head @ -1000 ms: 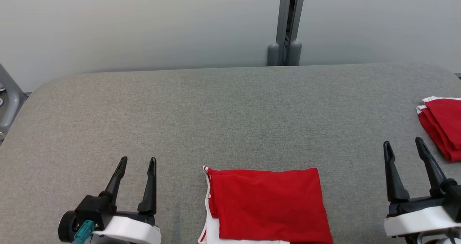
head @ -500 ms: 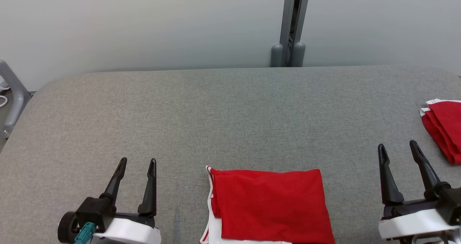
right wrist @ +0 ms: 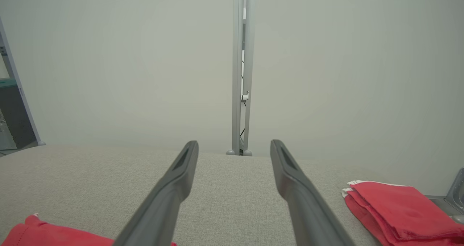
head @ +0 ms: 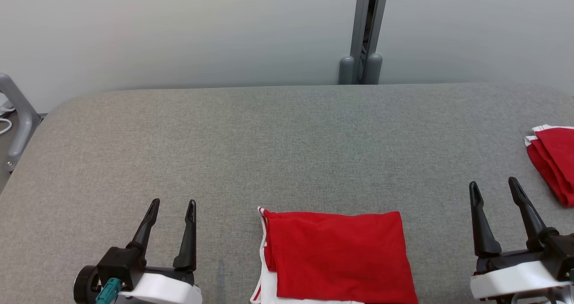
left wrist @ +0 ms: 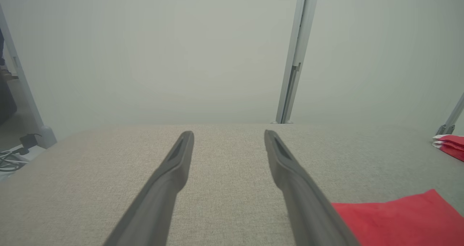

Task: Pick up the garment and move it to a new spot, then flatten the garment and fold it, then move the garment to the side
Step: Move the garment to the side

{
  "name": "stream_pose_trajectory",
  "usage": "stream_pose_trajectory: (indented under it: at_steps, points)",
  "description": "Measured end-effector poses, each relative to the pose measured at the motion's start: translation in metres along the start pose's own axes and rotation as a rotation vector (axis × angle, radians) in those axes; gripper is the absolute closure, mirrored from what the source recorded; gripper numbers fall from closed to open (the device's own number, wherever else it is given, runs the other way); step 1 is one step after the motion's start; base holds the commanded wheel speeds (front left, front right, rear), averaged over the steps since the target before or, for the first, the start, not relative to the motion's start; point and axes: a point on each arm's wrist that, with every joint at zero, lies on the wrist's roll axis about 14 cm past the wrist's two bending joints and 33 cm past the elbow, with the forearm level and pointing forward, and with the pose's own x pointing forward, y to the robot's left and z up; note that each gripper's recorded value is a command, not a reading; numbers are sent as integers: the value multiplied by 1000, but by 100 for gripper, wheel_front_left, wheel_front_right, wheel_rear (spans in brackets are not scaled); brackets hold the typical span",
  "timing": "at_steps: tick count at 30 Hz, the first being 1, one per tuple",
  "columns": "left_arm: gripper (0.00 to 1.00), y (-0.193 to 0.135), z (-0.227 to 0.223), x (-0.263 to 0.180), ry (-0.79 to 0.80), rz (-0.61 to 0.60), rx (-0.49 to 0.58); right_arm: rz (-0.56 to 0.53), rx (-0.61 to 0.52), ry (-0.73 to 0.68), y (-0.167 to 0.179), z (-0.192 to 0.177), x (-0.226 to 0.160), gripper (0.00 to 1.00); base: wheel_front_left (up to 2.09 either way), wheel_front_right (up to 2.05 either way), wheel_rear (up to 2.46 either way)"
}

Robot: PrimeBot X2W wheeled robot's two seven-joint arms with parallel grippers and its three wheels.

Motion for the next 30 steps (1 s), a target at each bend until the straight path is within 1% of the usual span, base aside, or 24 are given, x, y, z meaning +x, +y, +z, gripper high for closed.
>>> stream_pose_trajectory:
  at_steps: [11,14,19,21,22,23,30]
  points:
    - [0,-1,0,0,2,-3,0,4,0,5,1,-2,-1,0,0,0,0]
    - [0,-2,-1,-1,2,-6,-3,3,19,23,2,-8,-2,0,0,0,0]
    - [0,-4,-3,-4,11,-10,-5,39,101,180,19,-50,-14,0,0,0,0]
    - [0,-3,-4,-4,12,-6,-5,44,157,243,26,-66,-19,0,0,0,0]
    - [0,-2,-5,-5,15,-4,-5,59,204,311,35,-82,-23,0,0,0,0]
    - [0,-2,-6,-5,19,-4,-4,72,219,347,40,-90,-26,0,0,0,0]
    - [0,1,-16,-6,51,0,-2,147,328,515,71,-125,-31,0,0,0,0]
